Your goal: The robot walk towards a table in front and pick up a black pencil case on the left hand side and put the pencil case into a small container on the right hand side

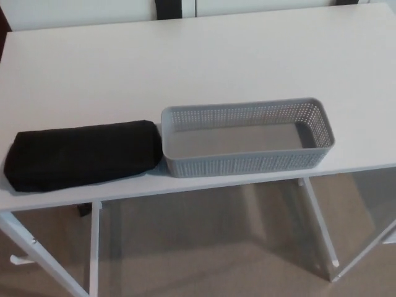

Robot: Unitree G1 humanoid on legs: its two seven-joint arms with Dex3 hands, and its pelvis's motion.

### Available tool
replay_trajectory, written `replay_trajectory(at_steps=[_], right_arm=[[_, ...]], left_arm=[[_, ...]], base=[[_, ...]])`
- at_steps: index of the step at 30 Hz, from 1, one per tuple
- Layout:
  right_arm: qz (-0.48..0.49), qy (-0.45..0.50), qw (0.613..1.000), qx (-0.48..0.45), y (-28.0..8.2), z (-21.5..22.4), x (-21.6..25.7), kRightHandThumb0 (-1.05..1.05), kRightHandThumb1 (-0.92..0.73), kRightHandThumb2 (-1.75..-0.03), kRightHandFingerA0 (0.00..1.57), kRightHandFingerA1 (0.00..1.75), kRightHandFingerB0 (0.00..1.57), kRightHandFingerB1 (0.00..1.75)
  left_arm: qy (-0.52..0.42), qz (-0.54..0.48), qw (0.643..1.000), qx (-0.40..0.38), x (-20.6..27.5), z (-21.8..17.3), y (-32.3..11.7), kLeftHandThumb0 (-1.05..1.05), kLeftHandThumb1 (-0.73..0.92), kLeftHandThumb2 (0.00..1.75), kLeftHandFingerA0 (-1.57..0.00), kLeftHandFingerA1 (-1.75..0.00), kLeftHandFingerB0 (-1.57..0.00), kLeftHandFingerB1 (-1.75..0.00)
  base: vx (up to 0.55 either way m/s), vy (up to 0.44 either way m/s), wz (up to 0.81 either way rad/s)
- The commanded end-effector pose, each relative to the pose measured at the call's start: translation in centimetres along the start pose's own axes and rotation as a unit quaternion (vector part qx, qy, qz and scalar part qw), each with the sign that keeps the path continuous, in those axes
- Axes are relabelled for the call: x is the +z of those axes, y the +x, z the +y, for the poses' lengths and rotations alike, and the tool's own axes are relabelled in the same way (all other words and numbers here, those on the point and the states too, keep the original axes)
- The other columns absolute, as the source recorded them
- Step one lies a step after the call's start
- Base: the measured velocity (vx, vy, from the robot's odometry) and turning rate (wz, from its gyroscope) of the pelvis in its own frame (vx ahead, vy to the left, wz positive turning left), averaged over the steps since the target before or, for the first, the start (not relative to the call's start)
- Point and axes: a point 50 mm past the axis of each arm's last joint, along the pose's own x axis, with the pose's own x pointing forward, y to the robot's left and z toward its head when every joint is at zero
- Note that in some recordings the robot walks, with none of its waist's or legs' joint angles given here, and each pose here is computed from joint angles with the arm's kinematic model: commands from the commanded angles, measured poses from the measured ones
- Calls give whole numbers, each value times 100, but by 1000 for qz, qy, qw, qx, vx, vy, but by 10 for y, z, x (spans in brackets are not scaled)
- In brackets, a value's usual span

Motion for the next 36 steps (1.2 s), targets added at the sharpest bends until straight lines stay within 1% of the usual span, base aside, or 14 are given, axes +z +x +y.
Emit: replay_trajectory(at_steps=[1, 2, 3, 10, 12, 14, 15, 19, 21, 26, 30, 31, 32, 36], right_arm=[[-1, -10, 1000, -13, 0, -10, 3, -33, -49, -54, 47, 43, 29, 34], [-1, -12, 1000, -13, 0, -10, 3, -33, -49, -54, 47, 43, 29, 34], [-3, -9, 1000, -12, -1, -9, 2, -32, -49, -54, 47, 43, 29, 34], [0, -12, 1000, -14, -2, -7, -1, -33, -48, -54, 48, 42, 30, 34], [-7, -7, 1000, -14, -2, -7, 0, -32, -48, -54, 46, 43, 29, 34], [-12, -1, 1000, -15, -1, -7, 3, -32, -48, -54, 45, 43, 29, 34], [-14, 0, 1000, -14, 0, -6, 4, -32, -49, -54, 44, 44, 28, 34], [-30, 5, 999, -15, 4, -7, 15, -31, -49, -54, 45, 44, 28, 34], [-27, -2, 999, -18, 5, -8, 16, -32, -49, -54, 46, 42, 29, 34], [-30, -8, 999, -20, 9, -7, 23, -32, -49, -54, 45, 42, 29, 33], [-26, -10, 999, -25, 9, -7, 21, -31, -49, -54, 45, 42, 30, 34], [-27, -12, 999, -26, 9, -7, 21, -32, -49, -54, 46, 42, 31, 34], [-30, -4, 999, -23, 7, -8, 20, -31, -48, -54, 46, 42, 30, 34], [-40, -10, 999, -23, 8, -7, 24, -32, -48, -54, 47, 42, 30, 34]], left_arm=[[-94, -36, 995, 15, -12, 18, -17, -10, 38, 87, -33, -60, -16, -51], [-91, -38, 995, 18, -12, 19, -18, -10, 38, 87, -33, -60, -16, -51], [-105, -40, 993, 29, -14, 23, -20, -12, 54, 55, -46, -44, -29, -35], [-168, -93, 979, 73, -14, 31, -26, -15, 48, 54, -50, -42, -30, -33], [-197, -154, 964, 90, -6, 33, -30, -9, 36, 85, -28, -59, -11, -49], [-218, -202, 947, 123, 3, 43, -37, -14, 36, 85, -26, -60, -10, -49], [-216, -234, 936, 152, 11, 51, -45, -19, 50, 55, -19, -41, -16, -28], [-219, -340, 881, 246, 46, 72, -78, -15, 51, 56, -16, -40, -11, -24], [-85, -418, 841, 333, 89, 90, -126, -41, 46, 64, -7, -29, -6, -19], [90, -589, 743, 305, 178, 68, -204, -55, 34, 73, 0, -15, -1, -18], [190, -626, 707, 268, 224, 35, -233, -72, 39, 85, 0, -16, 0, -21], [214, -630, 699, 263, 232, 28, -236, -82, 48, 60, 0, -7, 0, -15], [257, -637, 687, 238, 258, 10, -234, -90, 53, 97, 0, -19, 0, -11], [318, -610, 697, 204, 288, -6, -225, -79, 50, 96, 0, -19, 0, -14]], base=[[0, 0, 0], [0, 0, 0], [0, 0, 0], [0, 0, 0], [0, 0, 0], [0, 0, 0], [0, 0, 0], [0, 0, 0], [0, 0, 0], [0, 0, 0], [0, 0, 0], [0, 0, 0], [0, 0, 0], [1, -2, 2]])
